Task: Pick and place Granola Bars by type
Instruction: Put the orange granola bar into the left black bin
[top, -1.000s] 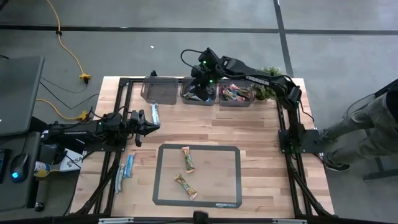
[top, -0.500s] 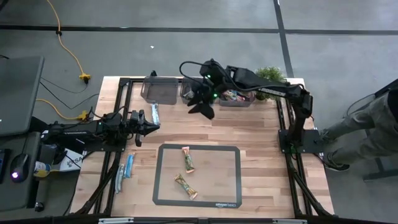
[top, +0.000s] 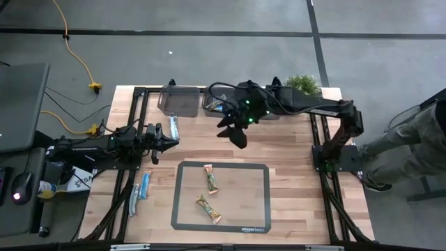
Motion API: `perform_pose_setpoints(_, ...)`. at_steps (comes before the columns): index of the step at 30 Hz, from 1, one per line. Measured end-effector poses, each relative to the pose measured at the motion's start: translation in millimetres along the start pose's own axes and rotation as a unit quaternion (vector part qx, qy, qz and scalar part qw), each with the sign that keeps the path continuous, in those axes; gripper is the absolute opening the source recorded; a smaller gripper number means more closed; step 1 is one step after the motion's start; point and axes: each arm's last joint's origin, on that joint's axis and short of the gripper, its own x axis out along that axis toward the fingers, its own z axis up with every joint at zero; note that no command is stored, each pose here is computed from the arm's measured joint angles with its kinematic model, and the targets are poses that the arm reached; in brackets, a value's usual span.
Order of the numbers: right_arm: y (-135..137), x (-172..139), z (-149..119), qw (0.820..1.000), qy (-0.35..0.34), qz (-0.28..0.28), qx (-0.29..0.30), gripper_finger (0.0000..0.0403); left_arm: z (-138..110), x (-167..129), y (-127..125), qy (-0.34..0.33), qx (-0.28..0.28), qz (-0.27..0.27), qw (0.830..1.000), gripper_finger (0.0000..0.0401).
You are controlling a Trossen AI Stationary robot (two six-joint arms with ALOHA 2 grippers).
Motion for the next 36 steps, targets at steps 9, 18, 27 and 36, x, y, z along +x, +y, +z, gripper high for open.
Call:
perform_pose_setpoints(9, 33, -20, -6, 0.999, -0.012, -0.033, 0.005, 0.0188, 0, 0, 0, 0.0, 0.0, 0.0, 1.0, 0.0)
perform_pose_setpoints(18, 55, -73, -11, 0.994, -0.055, -0.088, -0.022, 0.0188, 0, 0, 0, 0.0, 0.0, 0.0, 1.0, 0.0)
perform_pose_setpoints(27, 70, -135, -35, 0.981, -0.128, -0.141, -0.043, 0.0188, 0, 0, 0, 0.0, 0.0, 0.0, 1.0, 0.0)
perform_pose_setpoints(36, 33, -134, -140, 0.954, -0.275, -0.118, 0.019, 0.0173, 0, 0, 0, 0.0, 0.0, 0.0, 1.0, 0.0)
